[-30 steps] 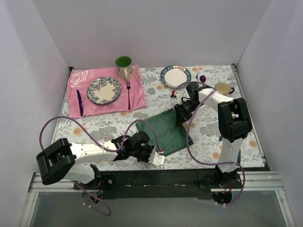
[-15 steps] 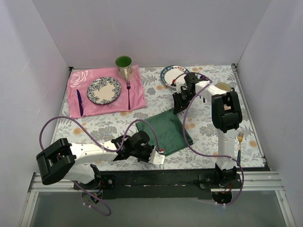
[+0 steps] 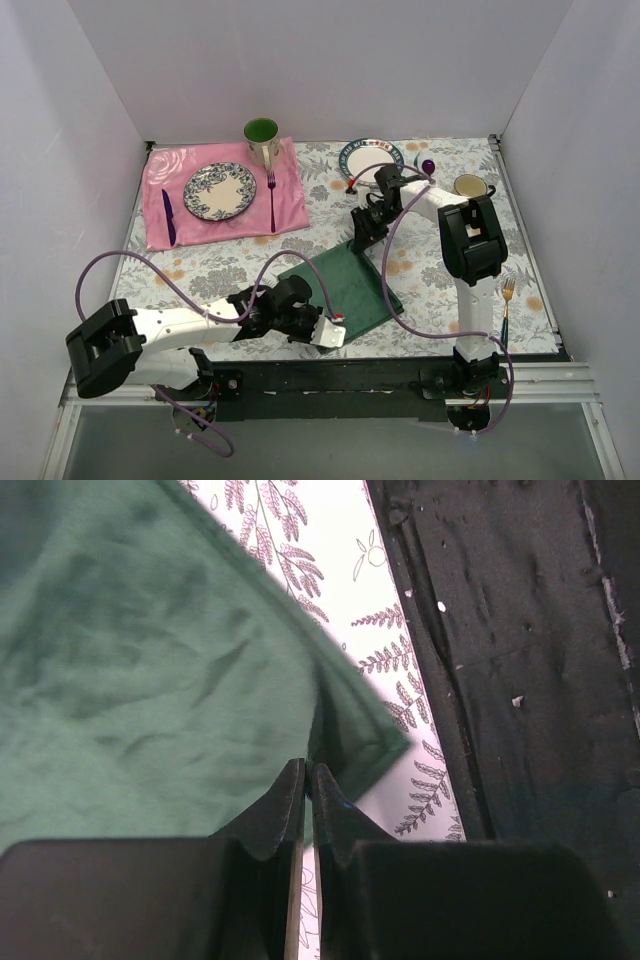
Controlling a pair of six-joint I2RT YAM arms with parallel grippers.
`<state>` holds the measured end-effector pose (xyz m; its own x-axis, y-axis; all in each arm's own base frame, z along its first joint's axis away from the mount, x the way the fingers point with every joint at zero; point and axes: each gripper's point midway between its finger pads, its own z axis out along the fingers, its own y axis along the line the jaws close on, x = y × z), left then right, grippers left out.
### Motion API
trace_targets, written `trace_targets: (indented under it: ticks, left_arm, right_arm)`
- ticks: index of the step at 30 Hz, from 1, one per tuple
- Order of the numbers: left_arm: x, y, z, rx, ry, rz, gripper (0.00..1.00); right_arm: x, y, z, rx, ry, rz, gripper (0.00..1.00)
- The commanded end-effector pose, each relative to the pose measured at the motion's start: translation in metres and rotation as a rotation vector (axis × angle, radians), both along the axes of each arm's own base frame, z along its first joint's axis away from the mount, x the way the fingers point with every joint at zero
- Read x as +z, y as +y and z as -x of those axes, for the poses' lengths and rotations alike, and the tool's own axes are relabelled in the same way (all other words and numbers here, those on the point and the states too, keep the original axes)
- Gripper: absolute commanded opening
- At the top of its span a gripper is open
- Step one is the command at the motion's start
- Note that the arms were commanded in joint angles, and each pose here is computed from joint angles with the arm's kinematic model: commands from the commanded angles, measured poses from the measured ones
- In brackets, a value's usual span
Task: Fold the napkin into a case and place the utensils inside
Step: Pick up the top corner of the square folded napkin from the center of the board, then fold the top corner of the square-folded napkin at the center of the board.
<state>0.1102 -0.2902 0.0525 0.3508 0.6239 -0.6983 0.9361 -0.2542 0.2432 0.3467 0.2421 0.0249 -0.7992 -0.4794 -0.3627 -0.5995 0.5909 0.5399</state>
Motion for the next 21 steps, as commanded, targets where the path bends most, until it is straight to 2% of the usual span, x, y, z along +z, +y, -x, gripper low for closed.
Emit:
trace_targets:
  ticks: [1,8,14,21]
  left_arm:
    - [0.026,-0.012,-0.001,-0.008,-0.011,0.055,0.00]
    - [0.036,-0.025,-0.025,0.043,-0.067,0.063,0.00]
    - [0.039,-0.035,-0.065,0.109,-0.121,0.068,0.00]
    - [0.046,-0.045,-0.126,0.149,-0.157,0.109,0.00]
  right_arm:
    - [-0.010,0.007,0.027,0.071,0.026,0.000,0.28]
    - [0.002,0.006,0.029,0.085,0.023,-0.004,0.29]
    - [0.014,-0.006,0.025,0.052,0.039,0.003,0.34]
    - [0.050,-0.025,0.019,-0.055,0.086,-0.175,0.40]
